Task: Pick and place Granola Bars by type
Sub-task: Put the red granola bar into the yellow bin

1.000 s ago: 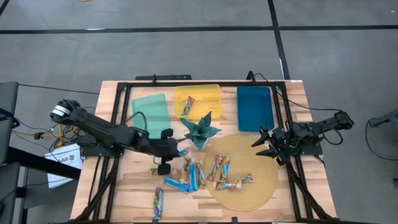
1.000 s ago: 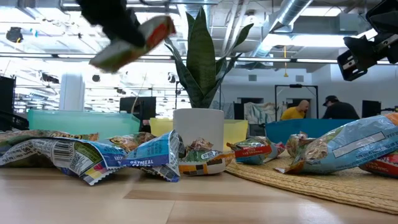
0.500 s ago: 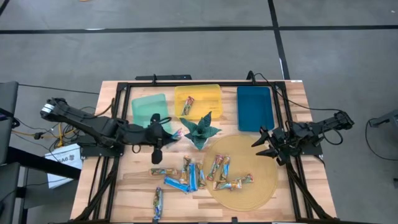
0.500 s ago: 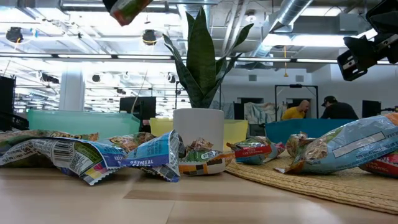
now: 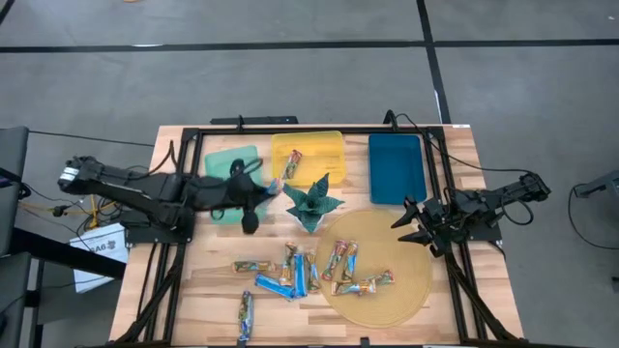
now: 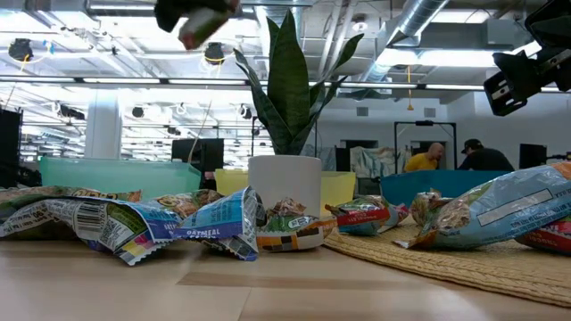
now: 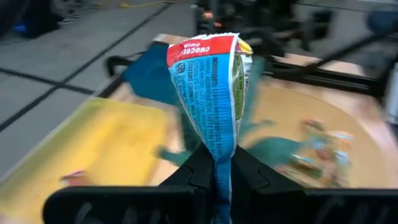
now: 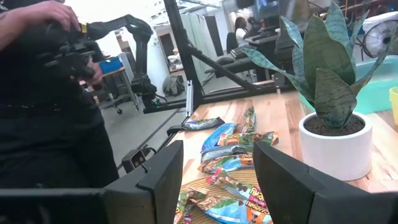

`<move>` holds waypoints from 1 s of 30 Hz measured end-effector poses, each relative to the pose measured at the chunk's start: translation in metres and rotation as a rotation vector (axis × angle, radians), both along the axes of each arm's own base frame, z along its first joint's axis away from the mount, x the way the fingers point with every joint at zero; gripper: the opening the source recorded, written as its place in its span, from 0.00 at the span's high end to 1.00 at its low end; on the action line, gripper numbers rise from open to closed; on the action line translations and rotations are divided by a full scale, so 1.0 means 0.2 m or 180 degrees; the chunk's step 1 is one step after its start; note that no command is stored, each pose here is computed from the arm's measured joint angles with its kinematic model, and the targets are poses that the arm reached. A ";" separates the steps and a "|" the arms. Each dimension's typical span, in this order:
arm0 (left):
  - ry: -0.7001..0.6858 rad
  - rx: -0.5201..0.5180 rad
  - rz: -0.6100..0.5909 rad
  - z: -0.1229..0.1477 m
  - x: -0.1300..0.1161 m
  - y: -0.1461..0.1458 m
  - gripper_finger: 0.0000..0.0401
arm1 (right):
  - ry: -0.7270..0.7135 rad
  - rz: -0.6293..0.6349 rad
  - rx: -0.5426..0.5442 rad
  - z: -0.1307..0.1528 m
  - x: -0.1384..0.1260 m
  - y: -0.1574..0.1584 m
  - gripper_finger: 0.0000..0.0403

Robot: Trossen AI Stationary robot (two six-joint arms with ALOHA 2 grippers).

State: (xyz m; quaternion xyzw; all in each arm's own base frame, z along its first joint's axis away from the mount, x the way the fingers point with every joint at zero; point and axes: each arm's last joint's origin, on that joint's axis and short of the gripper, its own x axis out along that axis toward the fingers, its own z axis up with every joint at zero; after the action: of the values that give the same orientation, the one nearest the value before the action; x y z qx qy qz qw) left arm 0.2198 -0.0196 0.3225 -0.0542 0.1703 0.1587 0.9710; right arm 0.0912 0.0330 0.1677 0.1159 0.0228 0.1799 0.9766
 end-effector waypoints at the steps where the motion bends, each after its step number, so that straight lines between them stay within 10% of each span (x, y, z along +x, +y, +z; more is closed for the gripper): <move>1: -0.0002 0.0017 0.0088 0.00 0.00 0.03 0.96 | 0.0000 0.0000 0.0000 0.00 0.00 0.00 0.53; 16: -0.0314 -0.0099 0.1606 0.03 -0.06 0.54 0.95 | -0.0001 0.0000 0.0001 0.00 0.00 0.00 0.53; 30: -0.0317 -0.0464 0.1967 -0.07 0.01 0.66 0.95 | 0.0000 0.0000 0.0001 0.00 0.00 0.00 0.53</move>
State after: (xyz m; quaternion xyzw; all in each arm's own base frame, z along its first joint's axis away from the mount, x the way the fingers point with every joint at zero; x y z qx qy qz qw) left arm 0.2216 0.1127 0.3085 -0.1804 0.1090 0.4306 0.8776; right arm 0.0912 0.0330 0.1677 0.1161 0.0228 0.1799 0.9765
